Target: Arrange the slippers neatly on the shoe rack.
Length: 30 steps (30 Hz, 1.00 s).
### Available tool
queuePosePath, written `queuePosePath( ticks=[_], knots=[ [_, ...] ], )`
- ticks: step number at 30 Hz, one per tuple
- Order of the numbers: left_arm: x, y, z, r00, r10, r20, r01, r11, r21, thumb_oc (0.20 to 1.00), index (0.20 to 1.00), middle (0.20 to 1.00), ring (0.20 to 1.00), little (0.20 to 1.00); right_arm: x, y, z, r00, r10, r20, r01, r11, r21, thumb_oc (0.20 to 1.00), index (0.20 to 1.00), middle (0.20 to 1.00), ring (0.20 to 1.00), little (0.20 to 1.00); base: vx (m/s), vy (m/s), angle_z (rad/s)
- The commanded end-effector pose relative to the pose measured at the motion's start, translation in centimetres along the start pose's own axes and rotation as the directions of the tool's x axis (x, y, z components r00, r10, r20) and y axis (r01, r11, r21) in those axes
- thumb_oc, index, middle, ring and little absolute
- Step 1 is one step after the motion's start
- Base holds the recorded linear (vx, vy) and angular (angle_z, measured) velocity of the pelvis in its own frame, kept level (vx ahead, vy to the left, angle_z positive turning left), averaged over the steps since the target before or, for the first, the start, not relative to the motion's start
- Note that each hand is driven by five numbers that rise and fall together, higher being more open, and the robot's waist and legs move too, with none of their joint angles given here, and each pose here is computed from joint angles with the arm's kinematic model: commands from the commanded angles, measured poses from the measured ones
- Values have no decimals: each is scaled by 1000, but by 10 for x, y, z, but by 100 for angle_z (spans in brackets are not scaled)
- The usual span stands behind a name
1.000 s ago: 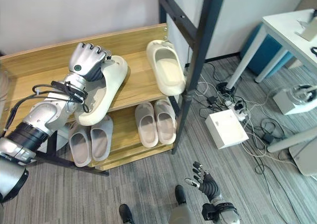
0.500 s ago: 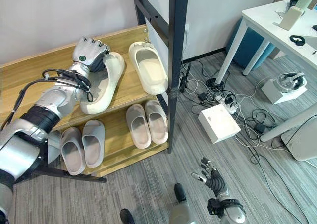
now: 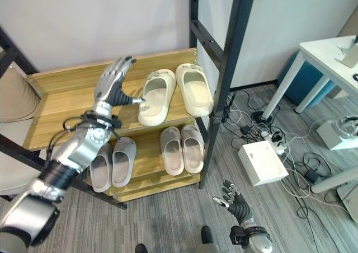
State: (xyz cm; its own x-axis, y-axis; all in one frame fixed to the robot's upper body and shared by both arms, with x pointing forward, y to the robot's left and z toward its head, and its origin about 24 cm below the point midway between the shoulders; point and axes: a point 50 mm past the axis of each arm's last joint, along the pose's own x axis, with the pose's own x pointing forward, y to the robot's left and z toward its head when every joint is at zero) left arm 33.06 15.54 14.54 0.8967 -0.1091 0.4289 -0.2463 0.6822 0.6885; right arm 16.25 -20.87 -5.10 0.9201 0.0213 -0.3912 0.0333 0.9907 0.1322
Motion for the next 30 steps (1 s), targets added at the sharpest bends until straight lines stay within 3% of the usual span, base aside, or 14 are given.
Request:
queuePosePath(
  ticks=[1,6,7,10,11,14,19,24,26,28,30],
  knots=[
    [25,16,20,997,39,62,-18,950,-312,1000,1000,1000,1000,1000,9,5,16,998,-4,64,4,1000,-6,1000,1000,1000,1000,1000,3,16,10],
    [7,-14,13,995,-91,-28,53,776,-628,1000,1000,1000,1000,1000,31,12,30,996,-14,84,15,1000,-12,1000,1000,1000,1000,1000,15,6,10],
    [-3,-32,15,980,-196,-32,104,643,-759,1000,1000,1000,1000,1000,44,17,40,996,-10,92,11,1000,-12,1000,1000,1000,1000,1000,21,2,7],
    [-6,-39,19,971,-238,-22,125,585,-802,1000,1000,1000,1000,1000,48,20,43,996,-2,93,4,1000,-15,1000,1000,1000,1000,1000,13,3,6],
    [-10,-49,25,955,-295,-2,150,491,-858,1000,1000,1000,1000,1000,53,25,45,996,9,85,-7,1000,-13,1000,1000,1000,1000,1000,18,5,10],
    [-14,-67,41,930,-365,34,158,315,-936,1000,1000,1000,1000,1000,59,32,48,997,24,72,-22,1000,-19,1000,1000,1000,1000,1000,21,-1,7],
    [-13,-83,65,908,-411,88,159,142,-977,1000,1000,1000,1000,1000,66,42,55,996,50,71,-49,999,-15,1000,1000,1000,1000,1000,0,0,0],
    [-7,-80,74,923,-375,90,151,137,-979,1000,1000,1000,1000,1000,69,47,59,995,55,83,-55,998,-5,1000,1000,1000,1000,1000,0,0,0],
    [-3,-70,69,941,-332,72,156,235,-959,1000,1000,1000,1000,1000,67,47,58,995,53,86,-52,999,-3,1000,1000,1000,1000,1000,11,-26,-8],
    [2,-53,57,967,-249,49,154,421,-894,1000,1000,1000,1000,1000,64,46,53,995,47,92,-47,999,3,1000,1000,1000,1000,1000,12,-23,-9],
    [4,-41,51,984,-176,23,109,496,-861,1000,1000,1000,1000,1000,63,47,51,994,47,96,-47,999,-5,1000,1000,1000,1000,1000,4,-7,-2]
  ],
)
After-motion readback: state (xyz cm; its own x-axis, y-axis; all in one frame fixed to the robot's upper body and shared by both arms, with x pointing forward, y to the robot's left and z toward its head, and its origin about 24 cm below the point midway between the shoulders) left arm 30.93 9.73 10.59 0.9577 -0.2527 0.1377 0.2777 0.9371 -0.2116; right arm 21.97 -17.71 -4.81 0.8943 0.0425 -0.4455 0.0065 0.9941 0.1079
